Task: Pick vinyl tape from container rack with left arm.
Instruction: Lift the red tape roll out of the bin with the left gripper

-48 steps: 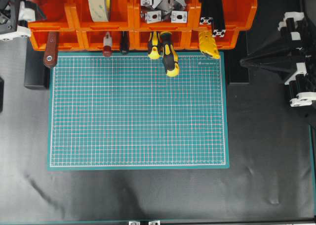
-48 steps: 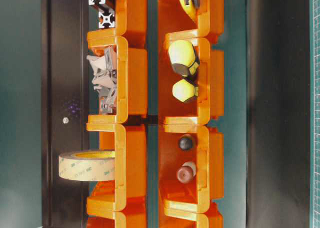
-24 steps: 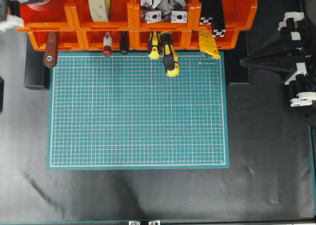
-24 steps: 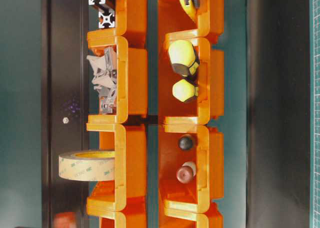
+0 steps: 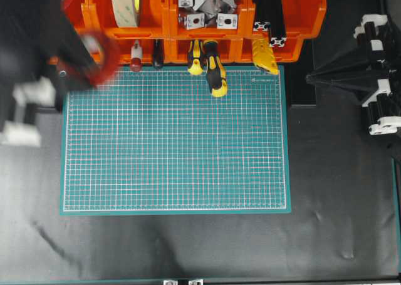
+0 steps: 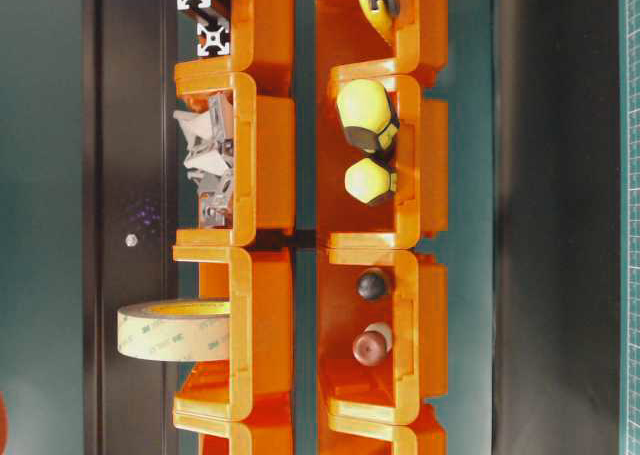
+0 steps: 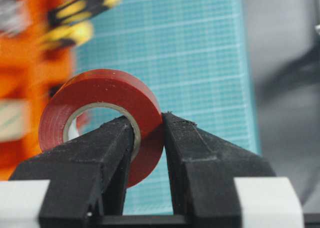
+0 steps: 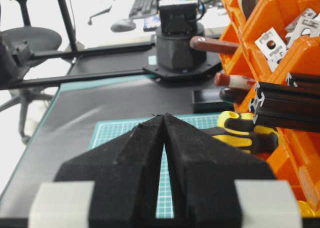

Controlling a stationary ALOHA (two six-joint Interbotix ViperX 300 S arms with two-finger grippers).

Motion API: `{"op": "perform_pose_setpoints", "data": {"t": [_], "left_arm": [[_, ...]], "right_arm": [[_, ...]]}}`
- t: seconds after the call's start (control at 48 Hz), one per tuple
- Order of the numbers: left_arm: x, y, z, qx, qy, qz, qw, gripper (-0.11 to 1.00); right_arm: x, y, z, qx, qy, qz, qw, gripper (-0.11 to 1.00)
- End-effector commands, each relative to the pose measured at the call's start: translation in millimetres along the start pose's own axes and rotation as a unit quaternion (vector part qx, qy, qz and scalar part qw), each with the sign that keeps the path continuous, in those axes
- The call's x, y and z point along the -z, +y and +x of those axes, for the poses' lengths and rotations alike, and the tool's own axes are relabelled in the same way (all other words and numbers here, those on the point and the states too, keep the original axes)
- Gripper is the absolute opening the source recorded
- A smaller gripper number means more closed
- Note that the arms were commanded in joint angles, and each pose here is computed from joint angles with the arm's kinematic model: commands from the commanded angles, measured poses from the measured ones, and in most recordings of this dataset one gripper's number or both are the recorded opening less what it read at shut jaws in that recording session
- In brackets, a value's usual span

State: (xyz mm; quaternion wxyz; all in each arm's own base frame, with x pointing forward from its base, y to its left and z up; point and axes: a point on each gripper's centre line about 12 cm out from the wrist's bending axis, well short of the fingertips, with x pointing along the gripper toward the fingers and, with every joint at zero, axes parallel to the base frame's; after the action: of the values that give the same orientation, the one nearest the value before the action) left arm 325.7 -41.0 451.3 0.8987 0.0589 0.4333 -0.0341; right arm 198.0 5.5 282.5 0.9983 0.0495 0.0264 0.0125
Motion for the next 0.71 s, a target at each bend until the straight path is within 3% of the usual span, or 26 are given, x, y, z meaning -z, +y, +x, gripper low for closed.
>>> {"op": "perform_pose_setpoints", "data": {"t": [0.0, 0.188, 0.354, 0.688], "left_arm": [[-3, -15, 16, 0.012, -0.010, 0.007, 0.9998, 0.18], [10, -46, 82, 0.033, 0.018, 0.038, 0.9986, 0.18], [35, -55, 132, 0.036, 0.050, 0.050, 0.9968, 0.18], [88, -44, 191, 0.029, 0.077, 0.037, 0.9959, 0.18]], "right_arm": [[-5, 1, 1, -0.002, -0.011, 0.002, 0.9999, 0.00], [-5, 1, 1, -0.003, -0.010, 0.004, 0.9999, 0.00], [-5, 2, 1, -0.004, -0.010, 0.004, 0.9999, 0.00], [-5, 2, 1, -0.004, -0.010, 0.004, 0.9999, 0.00]]}}
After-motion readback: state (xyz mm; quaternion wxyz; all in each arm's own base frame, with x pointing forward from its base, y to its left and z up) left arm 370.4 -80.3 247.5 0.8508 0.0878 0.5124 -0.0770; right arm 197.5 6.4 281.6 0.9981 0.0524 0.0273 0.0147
